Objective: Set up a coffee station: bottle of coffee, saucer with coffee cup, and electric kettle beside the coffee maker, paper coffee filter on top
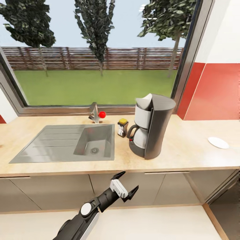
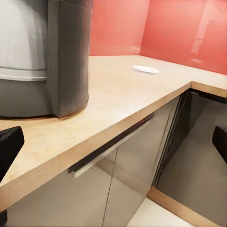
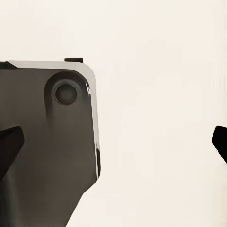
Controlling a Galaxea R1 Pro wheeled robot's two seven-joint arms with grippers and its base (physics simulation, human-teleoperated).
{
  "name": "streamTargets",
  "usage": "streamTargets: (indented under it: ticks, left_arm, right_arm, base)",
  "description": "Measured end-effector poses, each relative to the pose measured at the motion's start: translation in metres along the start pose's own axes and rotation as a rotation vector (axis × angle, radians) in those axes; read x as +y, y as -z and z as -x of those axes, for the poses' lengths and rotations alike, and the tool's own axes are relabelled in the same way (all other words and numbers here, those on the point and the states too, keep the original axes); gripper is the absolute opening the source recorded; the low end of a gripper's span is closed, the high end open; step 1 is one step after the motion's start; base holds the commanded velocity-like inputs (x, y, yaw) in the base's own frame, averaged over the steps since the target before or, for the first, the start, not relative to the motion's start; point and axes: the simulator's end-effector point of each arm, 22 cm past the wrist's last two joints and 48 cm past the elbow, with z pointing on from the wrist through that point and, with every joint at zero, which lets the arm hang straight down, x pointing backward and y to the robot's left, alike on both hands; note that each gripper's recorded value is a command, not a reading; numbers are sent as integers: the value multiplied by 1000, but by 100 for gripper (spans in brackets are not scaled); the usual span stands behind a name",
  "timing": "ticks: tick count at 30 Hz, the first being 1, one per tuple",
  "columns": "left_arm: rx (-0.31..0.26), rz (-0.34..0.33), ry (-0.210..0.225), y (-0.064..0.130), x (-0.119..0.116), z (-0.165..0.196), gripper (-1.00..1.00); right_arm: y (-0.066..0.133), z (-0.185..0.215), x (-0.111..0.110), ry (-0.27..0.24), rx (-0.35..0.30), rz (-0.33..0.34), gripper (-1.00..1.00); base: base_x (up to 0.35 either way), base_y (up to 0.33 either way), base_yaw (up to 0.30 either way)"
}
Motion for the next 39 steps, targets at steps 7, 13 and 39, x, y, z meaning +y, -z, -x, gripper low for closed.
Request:
streamTargets:
  ticks: [7, 13, 39]
  left_arm:
    - [0, 0, 1, 0, 0, 0, 100]
    - [0, 1, 1, 0, 0, 0, 100]
    - [41, 91, 23, 3, 18, -21, 100]
  right_arm:
    - [0, 0, 0, 0, 0, 0, 100]
    - [0, 0, 0, 0, 0, 0, 100]
    - [0, 1, 4, -3, -1, 6, 100]
  base:
    - [-94, -269, 0]
    - [-128, -269, -78]
    - [-45, -192, -146]
